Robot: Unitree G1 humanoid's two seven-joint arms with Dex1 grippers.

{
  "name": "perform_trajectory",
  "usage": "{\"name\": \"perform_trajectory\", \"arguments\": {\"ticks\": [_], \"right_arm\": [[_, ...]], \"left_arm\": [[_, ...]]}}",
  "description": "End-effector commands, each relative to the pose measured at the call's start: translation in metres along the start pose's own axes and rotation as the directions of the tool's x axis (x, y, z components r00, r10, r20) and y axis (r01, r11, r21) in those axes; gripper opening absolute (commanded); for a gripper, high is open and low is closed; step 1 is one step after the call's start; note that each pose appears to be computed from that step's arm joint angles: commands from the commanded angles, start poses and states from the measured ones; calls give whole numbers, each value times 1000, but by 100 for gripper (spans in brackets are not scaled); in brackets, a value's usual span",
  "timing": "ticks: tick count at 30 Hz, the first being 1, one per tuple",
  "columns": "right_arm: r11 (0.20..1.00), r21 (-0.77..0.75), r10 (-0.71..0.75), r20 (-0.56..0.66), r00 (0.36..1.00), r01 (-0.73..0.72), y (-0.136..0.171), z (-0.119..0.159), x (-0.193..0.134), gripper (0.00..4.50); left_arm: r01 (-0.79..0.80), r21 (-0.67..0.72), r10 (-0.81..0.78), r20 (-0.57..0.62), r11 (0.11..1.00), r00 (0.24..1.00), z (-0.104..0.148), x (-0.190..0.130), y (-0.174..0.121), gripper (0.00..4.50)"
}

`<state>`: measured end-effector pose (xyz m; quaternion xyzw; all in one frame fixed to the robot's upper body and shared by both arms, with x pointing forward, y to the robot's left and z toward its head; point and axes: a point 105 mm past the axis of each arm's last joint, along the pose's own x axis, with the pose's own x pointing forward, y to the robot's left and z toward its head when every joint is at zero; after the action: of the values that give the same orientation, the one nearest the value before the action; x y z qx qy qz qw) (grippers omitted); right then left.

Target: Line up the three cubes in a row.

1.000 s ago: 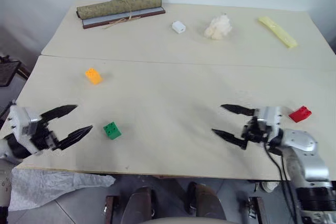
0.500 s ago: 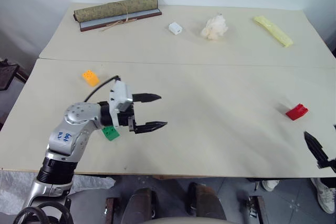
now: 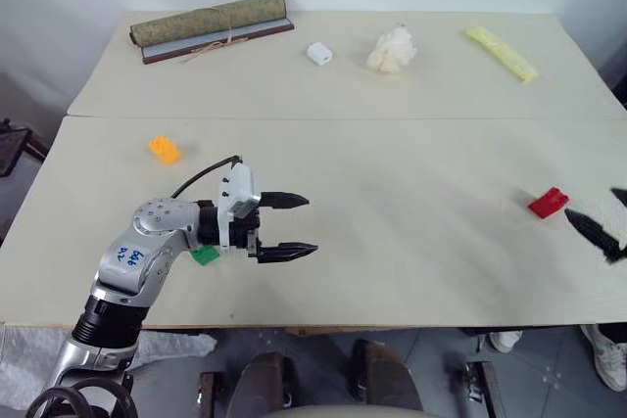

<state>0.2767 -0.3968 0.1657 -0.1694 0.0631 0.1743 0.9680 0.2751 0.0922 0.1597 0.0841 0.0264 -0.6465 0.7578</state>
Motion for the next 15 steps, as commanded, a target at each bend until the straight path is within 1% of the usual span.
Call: {"name": "perform_trajectory", "arguments": {"ticks": [1, 2, 5, 10, 12, 15], "right_arm": [[997, 13, 75, -111, 991, -74, -6, -7, 12, 450], [997, -6, 79, -127, 989, -80, -10, -4, 18, 450], [991, 32, 133, -179, 975, -129, -9, -3, 31, 450], [988, 22, 156, -252, 955, -155, -9, -8, 40, 450], [983, 56, 185, -279, 942, -177, -5, -13, 44, 450], [978, 46, 209, -312, 927, -205, -1, -17, 46, 394]], "left_arm": [[-1, 57, -2, 49, 998, 999, 12, 6, -4, 446], [0, 58, -3, 60, 998, 998, 12, 7, -4, 446], [11, 73, -16, 71, 997, 997, 13, 8, -9, 446], [4, 82, -10, 75, 997, 997, 12, 5, -8, 446], [0, 90, -7, 79, 996, 997, 13, 2, -7, 446], [-1, 105, -8, 79, 995, 997, 14, -1, -7, 450]]}}
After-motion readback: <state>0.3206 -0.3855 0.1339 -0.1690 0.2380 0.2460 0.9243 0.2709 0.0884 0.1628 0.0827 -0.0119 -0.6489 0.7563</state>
